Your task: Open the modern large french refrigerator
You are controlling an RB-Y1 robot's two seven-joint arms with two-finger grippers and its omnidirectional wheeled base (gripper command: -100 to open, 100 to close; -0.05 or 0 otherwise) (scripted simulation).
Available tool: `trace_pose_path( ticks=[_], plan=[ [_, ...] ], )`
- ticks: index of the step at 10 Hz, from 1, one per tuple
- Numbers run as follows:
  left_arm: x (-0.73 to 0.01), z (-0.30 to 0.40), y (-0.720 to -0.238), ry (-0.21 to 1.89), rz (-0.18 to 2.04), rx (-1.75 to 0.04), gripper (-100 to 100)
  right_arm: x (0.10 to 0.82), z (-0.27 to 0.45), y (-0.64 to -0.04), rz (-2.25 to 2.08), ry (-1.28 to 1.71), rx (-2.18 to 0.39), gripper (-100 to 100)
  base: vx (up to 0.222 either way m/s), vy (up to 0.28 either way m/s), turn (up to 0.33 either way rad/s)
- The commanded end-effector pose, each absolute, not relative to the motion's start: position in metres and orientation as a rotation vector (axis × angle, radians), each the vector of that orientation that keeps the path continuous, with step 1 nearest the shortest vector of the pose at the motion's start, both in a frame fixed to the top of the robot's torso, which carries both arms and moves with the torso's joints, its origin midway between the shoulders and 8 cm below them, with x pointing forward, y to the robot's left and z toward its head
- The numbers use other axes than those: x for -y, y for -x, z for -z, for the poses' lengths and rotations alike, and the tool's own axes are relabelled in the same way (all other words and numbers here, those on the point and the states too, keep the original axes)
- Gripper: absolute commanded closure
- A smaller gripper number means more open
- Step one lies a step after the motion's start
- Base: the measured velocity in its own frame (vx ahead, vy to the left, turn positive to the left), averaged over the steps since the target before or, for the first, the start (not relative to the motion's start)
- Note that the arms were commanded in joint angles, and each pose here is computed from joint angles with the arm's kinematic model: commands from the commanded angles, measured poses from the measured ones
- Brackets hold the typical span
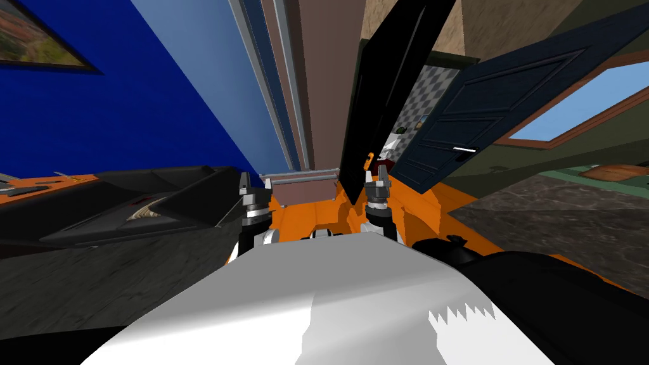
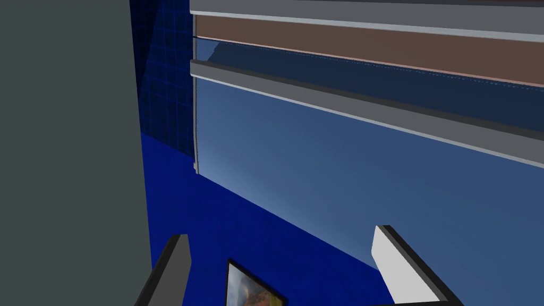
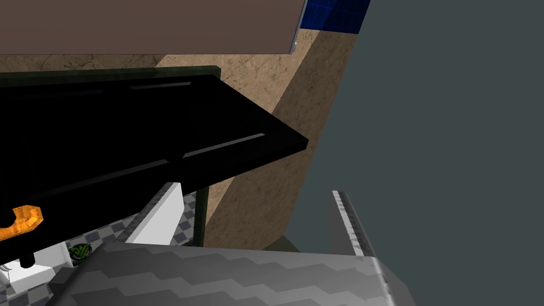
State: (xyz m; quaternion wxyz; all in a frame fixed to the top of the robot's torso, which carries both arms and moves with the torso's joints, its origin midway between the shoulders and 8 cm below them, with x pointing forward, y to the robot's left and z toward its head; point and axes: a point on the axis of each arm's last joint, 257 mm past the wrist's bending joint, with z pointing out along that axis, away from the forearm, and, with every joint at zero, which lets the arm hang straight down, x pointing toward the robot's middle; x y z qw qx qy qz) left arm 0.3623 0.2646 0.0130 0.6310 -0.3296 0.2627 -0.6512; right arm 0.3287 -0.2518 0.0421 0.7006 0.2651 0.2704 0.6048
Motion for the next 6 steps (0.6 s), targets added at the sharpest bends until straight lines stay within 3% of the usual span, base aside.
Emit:
trace_pose_path(
  ticks=[1, 6],
  plan=[
    [-0.257, -0.003, -0.367, 0.711, 1.488, -0.677, -100, 0.252, -0.042, -0.329, -1.347, -0.591, -0.602, 0, 0.069, 0.006, -0.027],
    [-0.252, 0.033, -0.378, 0.683, 1.479, -0.771, -100, 0.252, -0.042, -0.329, -1.347, -0.591, -0.602, 0, 0.105, 0.002, -0.039]
  ],
)
